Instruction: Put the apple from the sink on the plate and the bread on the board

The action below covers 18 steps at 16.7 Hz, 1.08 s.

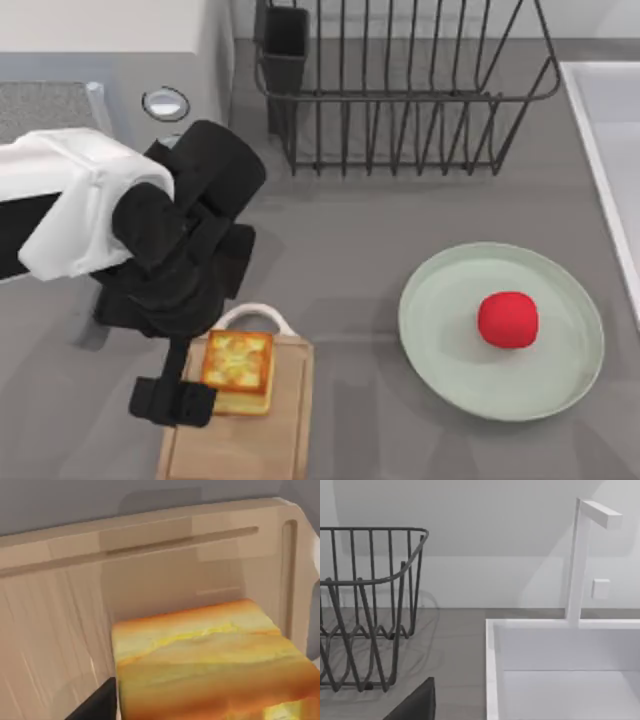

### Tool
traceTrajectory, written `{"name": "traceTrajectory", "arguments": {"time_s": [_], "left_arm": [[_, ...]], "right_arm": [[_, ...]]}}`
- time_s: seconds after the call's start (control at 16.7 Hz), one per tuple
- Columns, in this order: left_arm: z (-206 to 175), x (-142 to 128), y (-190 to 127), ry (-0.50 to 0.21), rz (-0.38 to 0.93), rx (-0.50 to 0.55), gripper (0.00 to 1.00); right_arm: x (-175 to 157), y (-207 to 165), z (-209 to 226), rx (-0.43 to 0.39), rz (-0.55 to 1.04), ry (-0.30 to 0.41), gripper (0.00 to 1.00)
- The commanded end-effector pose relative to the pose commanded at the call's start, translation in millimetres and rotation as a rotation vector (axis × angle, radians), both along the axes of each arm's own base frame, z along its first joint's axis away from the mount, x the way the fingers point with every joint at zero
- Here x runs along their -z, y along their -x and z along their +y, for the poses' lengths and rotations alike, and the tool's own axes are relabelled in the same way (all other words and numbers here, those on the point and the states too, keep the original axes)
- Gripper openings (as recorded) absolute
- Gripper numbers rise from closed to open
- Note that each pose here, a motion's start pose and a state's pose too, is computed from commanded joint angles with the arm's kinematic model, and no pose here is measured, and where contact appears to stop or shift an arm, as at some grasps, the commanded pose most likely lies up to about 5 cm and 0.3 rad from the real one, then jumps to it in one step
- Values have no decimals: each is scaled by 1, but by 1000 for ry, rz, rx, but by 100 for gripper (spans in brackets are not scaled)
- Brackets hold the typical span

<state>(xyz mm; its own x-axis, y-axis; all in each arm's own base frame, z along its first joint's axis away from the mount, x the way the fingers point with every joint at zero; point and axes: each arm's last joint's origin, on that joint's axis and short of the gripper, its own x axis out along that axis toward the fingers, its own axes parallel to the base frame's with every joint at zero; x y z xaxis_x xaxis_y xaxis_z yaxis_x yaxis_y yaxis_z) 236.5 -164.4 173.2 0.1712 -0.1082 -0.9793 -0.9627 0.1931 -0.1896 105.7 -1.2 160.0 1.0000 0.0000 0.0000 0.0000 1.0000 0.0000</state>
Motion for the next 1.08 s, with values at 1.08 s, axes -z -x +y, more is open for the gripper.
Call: {"name": "traceTrajectory", "arguments": {"time_s": [1.08], "left_arm": [[153,2,122,-858,-1138,880,100]], "right_arm": [[0,0,0,0,0,0,100]]}}
